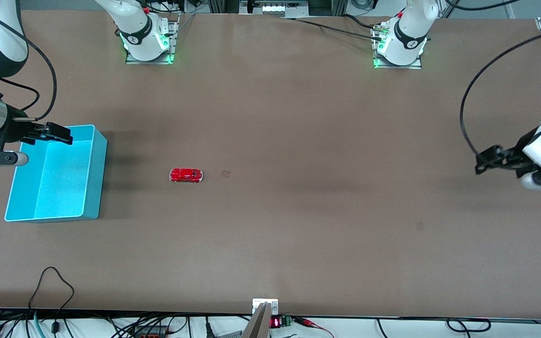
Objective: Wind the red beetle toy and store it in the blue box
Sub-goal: 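Raise the left gripper away while the right gripper moves toward the car, then position the right gripper above the red car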
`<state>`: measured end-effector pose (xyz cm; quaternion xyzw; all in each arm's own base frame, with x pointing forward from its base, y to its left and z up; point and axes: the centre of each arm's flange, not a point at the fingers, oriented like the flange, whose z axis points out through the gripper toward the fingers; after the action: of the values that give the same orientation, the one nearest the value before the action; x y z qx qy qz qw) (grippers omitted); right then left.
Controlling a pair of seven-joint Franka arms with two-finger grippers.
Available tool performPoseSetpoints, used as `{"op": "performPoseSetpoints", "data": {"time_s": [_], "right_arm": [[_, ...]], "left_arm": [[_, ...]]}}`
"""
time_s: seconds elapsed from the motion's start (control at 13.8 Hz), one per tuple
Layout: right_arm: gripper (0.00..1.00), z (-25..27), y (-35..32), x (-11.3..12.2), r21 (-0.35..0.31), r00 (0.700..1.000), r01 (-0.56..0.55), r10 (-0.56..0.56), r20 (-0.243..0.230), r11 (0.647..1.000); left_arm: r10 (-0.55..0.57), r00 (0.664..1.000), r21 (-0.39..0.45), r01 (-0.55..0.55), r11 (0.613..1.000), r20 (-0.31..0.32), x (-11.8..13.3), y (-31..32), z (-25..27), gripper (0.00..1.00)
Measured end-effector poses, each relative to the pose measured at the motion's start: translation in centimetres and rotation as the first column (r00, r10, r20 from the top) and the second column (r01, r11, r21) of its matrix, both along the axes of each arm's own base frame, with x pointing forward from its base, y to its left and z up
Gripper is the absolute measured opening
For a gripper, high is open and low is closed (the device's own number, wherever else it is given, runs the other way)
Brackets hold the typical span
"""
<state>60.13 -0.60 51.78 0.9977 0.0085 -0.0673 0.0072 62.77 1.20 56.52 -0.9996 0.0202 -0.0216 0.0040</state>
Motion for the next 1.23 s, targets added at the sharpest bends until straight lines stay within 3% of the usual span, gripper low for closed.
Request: {"op": "performPoseSetpoints", "data": {"time_s": [0.29, 0.65, 0.87, 1.09, 1.23], "right_arm": [[1.00, -0.3, 0.4, -0.6, 0.001, 0.999, -0.010, 0.010, -0.046, 1.000], [1.00, -0.9, 0.9, -0.8, 0.047, 0.997, -0.006, 0.010, -0.070, 0.999], [1.00, -3.6, 1.5, -1.4, 0.069, 0.996, -0.031, 0.036, -0.079, 0.997], [1.00, -8.6, 3.5, -2.7, 0.108, 0.972, -0.212, 0.221, -0.080, 0.971], [1.00, -11.3, 5.9, -3.6, 0.132, 0.919, -0.383, 0.391, -0.042, 0.914]], "left_arm": [[0.121, 0.992, -0.032, -0.120, 0.992, 0.023, -2.3, -0.4, 4.1, 1.00], [0.124, 0.992, -0.029, -0.124, 0.992, -0.016, -4.3, -0.8, 3.8, 1.00], [0.126, 0.992, -0.026, -0.126, 0.992, -0.005, -5.4, -0.8, 2.7, 1.00], [0.140, 0.990, -0.025, -0.140, 0.990, 0.006, -5.7, -0.1, 2.9, 1.00], [0.139, 0.990, -0.025, -0.138, 0.990, 0.005, -5.7, -0.2, 2.8, 1.00]]}}
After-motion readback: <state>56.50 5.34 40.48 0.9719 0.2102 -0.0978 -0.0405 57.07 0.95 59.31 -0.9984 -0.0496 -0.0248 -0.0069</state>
